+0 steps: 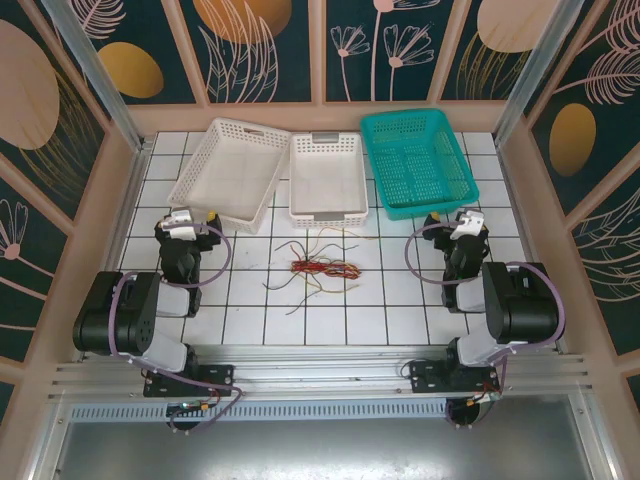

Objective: Untangle the cables

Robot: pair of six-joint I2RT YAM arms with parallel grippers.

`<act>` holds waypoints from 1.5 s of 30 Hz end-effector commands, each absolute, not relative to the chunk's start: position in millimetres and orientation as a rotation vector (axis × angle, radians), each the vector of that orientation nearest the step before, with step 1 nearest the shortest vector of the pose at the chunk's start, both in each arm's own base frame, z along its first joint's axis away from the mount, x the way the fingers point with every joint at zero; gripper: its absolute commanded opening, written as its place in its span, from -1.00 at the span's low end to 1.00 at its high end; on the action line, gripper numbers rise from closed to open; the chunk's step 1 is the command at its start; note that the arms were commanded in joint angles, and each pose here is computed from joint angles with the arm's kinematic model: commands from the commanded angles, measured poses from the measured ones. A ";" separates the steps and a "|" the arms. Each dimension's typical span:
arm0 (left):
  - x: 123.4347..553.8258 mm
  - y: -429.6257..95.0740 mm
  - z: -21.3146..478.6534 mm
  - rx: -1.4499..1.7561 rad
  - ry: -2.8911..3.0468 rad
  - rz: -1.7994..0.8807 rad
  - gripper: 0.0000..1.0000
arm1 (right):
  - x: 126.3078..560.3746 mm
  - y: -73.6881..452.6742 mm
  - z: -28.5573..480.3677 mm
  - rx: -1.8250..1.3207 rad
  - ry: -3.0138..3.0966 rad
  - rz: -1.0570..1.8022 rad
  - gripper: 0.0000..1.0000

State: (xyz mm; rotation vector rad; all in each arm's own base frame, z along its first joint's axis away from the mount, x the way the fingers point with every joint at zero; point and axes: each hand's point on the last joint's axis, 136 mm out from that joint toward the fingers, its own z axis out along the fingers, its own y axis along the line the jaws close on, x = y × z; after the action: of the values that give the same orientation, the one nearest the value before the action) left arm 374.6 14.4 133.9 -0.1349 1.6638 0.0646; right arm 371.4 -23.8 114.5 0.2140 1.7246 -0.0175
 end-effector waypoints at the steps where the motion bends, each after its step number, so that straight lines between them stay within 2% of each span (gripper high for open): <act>1: 375.1 18.5 136.8 -0.157 1.651 0.068 0.97 | 373.2 -20.8 123.3 0.195 1.688 0.000 0.98; 27: 375.1 18.9 136.8 -0.158 1.651 0.069 0.98 | 373.0 -21.0 123.4 0.196 1.687 0.000 0.98; 39: 394.5 26.1 147.0 -0.222 1.822 0.101 0.97 | 360.0 -12.9 176.8 0.236 1.677 0.005 0.98; 45: 381.5 38.1 162.6 -0.392 1.863 0.090 0.98 | 352.1 15.1 236.1 0.233 1.604 0.273 0.98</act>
State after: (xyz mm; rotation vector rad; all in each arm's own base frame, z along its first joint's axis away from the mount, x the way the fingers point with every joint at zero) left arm 402.1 25.6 176.5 -0.2592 1.7821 0.0804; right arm 355.1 -1.5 207.0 0.2115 1.6283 0.1009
